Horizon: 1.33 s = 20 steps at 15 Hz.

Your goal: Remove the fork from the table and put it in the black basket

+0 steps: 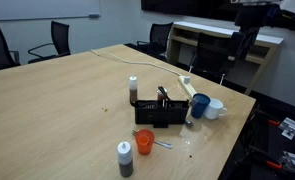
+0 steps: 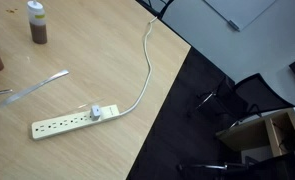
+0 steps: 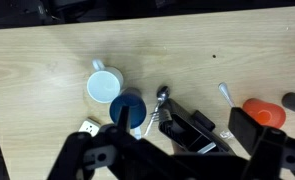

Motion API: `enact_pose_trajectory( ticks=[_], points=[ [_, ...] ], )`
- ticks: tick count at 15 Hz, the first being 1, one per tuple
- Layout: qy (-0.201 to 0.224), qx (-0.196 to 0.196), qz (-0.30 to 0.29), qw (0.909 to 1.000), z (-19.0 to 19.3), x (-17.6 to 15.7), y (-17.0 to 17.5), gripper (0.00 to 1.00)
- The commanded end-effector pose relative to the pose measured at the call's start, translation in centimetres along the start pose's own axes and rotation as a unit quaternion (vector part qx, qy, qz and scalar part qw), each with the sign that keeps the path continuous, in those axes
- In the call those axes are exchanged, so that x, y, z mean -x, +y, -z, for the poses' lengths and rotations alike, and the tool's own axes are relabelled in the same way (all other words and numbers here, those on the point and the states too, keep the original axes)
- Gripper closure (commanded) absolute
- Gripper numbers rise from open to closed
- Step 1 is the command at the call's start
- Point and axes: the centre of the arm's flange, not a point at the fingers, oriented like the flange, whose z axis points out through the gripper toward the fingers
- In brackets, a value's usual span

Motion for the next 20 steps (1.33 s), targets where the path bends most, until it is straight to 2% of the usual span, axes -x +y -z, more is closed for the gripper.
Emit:
enact_pose_trajectory(
  ticks=[1, 7, 12, 13, 15, 20],
  points=[
    [0.0, 0.0, 0.0, 1.0, 0.0, 0.0, 0.0, 0.0],
    [-0.009, 0.011, 0.039, 0.9991, -3.2, -1.1, -3.3, 0.0],
    [-0.025, 0.003, 0.033, 0.9991, -7.4, -3.6, -6.9, 0.0],
    [-0.019, 0.005, 0.04, 0.999, -6.9, -1.9, -5.6, 0.0],
    [-0.028, 0.002, 0.038, 0.9989, -7.9, -2.8, -6.3, 0.0],
    [-0.03, -0.007, 0.027, 0.9992, -7.6, -3.2, -6.5, 0.0]
  ],
)
